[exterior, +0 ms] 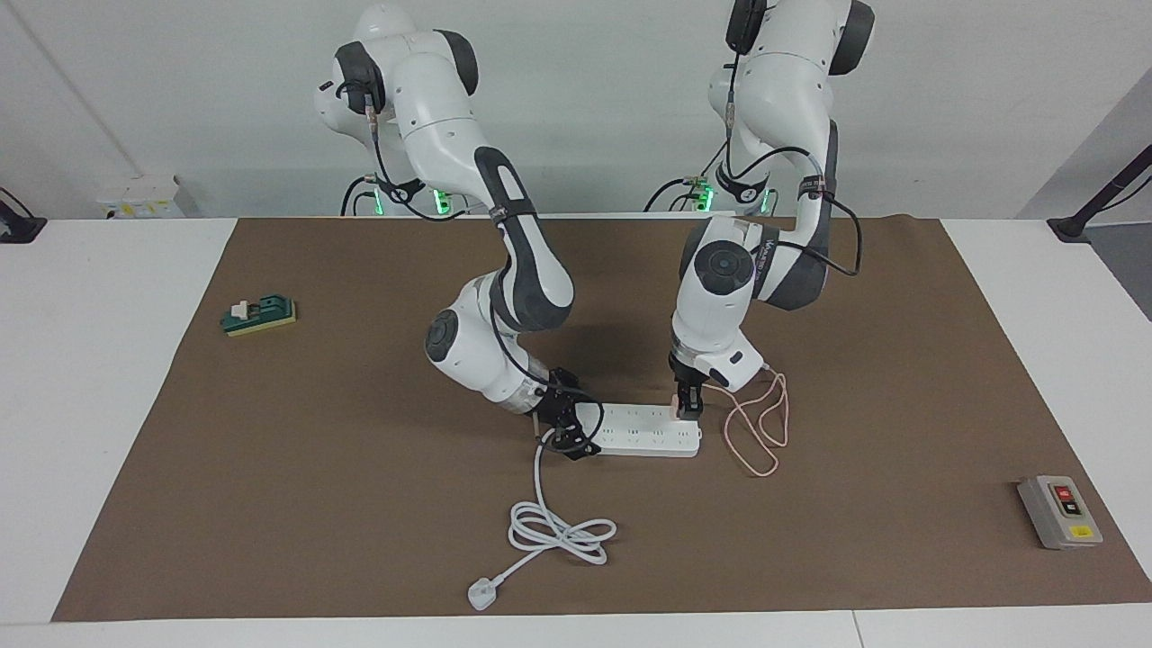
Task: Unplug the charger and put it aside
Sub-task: 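Pull the pink charger out of the strip with the left gripper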
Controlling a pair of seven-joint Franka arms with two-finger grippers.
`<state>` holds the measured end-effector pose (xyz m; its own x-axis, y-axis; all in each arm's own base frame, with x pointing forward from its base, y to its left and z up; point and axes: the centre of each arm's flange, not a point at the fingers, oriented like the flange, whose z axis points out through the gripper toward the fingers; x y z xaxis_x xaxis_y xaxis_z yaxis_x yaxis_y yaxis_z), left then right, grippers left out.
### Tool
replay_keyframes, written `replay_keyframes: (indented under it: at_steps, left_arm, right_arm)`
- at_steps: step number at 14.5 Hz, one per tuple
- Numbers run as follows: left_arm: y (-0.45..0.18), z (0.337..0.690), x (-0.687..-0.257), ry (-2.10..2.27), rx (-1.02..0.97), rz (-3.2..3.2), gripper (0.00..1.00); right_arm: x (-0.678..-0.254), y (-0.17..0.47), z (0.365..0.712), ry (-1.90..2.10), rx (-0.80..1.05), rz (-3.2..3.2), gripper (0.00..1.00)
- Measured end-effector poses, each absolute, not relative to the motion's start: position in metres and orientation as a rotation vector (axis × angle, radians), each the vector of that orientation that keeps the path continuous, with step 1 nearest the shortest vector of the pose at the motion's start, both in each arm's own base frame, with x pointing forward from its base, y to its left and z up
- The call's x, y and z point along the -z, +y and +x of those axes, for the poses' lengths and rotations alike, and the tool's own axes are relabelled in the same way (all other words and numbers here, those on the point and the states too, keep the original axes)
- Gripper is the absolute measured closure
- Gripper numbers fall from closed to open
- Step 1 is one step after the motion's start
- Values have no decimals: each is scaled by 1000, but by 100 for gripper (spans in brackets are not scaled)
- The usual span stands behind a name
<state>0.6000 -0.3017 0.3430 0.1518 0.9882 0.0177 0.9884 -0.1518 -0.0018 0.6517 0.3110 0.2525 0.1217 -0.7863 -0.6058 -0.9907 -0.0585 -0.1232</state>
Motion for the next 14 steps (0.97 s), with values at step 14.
replay_keyframes:
  at_steps: [14]
  left_arm:
    - [-302,609,-347,-2054,44,-2395,68]
  right_arm:
    - [-252,311,652,1715,-528,-1892,3]
